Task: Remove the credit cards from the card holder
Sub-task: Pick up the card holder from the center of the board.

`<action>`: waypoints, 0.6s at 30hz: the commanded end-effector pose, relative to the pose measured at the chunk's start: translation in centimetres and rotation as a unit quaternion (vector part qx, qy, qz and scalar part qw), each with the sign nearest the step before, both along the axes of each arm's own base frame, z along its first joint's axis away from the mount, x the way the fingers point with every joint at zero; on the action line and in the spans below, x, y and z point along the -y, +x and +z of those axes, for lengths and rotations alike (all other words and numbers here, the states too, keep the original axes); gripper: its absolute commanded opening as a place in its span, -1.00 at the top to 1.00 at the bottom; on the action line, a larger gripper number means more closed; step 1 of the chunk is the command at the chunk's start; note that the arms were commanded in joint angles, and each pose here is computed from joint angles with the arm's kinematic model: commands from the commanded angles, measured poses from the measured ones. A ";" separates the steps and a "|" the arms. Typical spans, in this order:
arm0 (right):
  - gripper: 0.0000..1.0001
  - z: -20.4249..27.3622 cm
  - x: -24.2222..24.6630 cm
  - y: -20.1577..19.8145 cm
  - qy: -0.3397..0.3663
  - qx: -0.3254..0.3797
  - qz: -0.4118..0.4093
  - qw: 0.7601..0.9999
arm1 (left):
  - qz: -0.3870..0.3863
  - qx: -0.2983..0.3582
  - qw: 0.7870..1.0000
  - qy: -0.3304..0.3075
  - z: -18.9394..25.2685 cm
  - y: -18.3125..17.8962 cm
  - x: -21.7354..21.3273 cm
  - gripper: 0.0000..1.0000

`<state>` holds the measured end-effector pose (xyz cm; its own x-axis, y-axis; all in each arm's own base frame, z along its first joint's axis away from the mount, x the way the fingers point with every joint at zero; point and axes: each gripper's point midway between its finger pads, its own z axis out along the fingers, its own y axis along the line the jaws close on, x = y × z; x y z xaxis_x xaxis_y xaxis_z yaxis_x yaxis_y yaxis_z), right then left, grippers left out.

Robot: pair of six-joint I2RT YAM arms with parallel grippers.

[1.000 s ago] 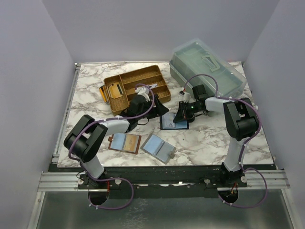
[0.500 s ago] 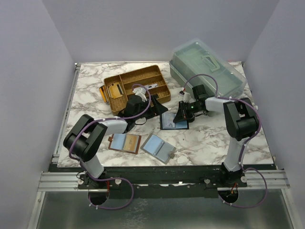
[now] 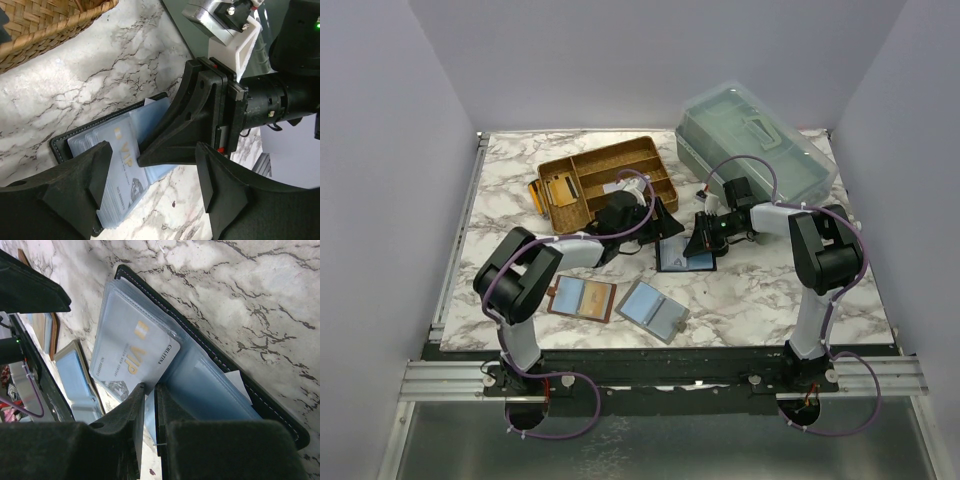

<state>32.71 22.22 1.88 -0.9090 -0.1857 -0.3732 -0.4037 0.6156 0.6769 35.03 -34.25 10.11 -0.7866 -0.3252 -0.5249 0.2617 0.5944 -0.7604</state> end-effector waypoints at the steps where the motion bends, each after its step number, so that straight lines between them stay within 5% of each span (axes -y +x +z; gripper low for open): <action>1: 0.67 -3.8 1.7 -0.6 -0.059 -0.024 -0.008 0.998 | -0.001 -0.002 0.999 0.035 -1.4 0.4 0.6 -0.42; 18: 0.67 -3.8 1.7 -0.6 -0.058 -0.024 -0.007 0.998 | 0.014 -0.004 0.993 0.115 -3.7 1.0 -0.4 -0.41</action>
